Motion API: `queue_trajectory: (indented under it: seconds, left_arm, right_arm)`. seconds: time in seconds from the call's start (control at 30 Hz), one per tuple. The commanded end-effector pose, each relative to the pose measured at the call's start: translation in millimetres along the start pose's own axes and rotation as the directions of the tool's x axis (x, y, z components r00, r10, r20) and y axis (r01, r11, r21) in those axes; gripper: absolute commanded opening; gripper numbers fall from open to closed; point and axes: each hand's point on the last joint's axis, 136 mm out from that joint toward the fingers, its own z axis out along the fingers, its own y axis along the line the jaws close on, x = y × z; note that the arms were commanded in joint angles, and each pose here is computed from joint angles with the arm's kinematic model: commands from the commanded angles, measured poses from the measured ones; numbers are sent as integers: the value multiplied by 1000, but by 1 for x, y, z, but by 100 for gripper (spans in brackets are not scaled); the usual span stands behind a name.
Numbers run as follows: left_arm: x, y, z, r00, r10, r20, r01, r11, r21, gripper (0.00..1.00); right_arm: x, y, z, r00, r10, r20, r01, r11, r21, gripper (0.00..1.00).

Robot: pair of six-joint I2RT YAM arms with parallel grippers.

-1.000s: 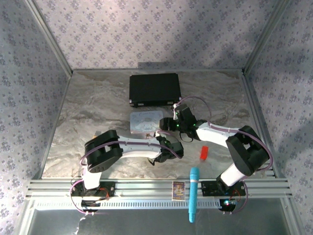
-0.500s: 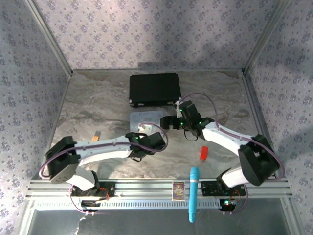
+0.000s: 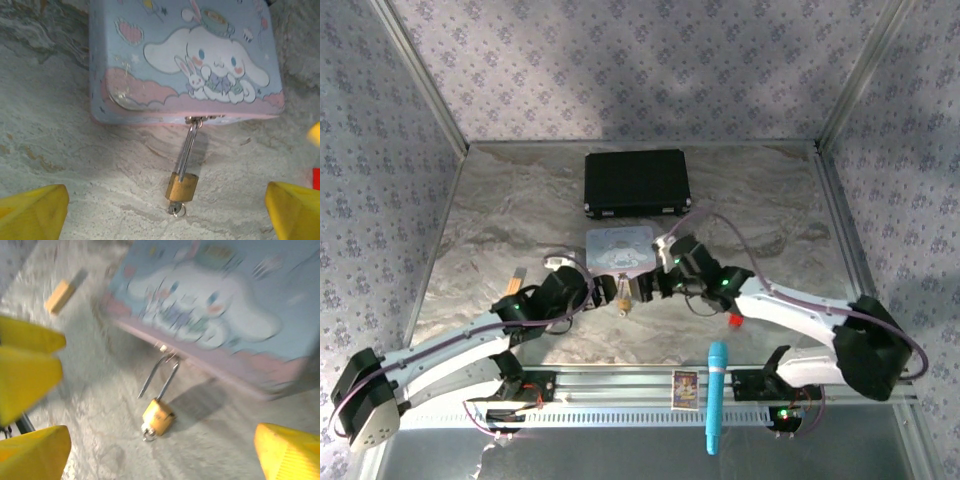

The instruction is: Unlock the padlock with the key

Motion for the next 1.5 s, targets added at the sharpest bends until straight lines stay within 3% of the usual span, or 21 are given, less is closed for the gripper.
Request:
queue_trajectory:
  seconds: [0.0, 0.37, 0.67, 1.1, 1.23, 1.33, 1.47]
  left_arm:
    - [-7, -5, -8, 1000, -28, 1, 28, 999, 30, 100]
    - [2, 9, -7, 994, -110, -3, 110, 993, 43, 100]
    - [2, 14, -7, 994, -109, 11, 109, 994, 27, 100]
    - [0, 21, -8, 995, -95, 22, 95, 995, -12, 100]
    - [-6, 20, -12, 1000, -14, 24, 15, 998, -57, 100]
    - [-19, 21, -18, 993, 117, 23, -112, 984, -137, 100]
    - [-43, 11, -24, 919, 393, -16, -384, 887, -257, 100]
  right_arm:
    - [9, 3, 26, 1000, 19, -20, -19, 1000, 10, 86]
    - [38, 4, 75, 993, 12, -118, -6, 998, 57, 57]
    - [47, -8, 93, 989, 18, -146, -2, 994, 113, 54]
    - [78, -20, 89, 978, 104, -181, -84, 990, 115, 29]
    - [72, -22, 79, 974, 190, -122, -183, 981, 63, 21]
    - [70, -27, 73, 970, 225, -95, -220, 974, 55, 16]
    - [68, -30, 66, 964, 256, -69, -255, 967, 28, 10]
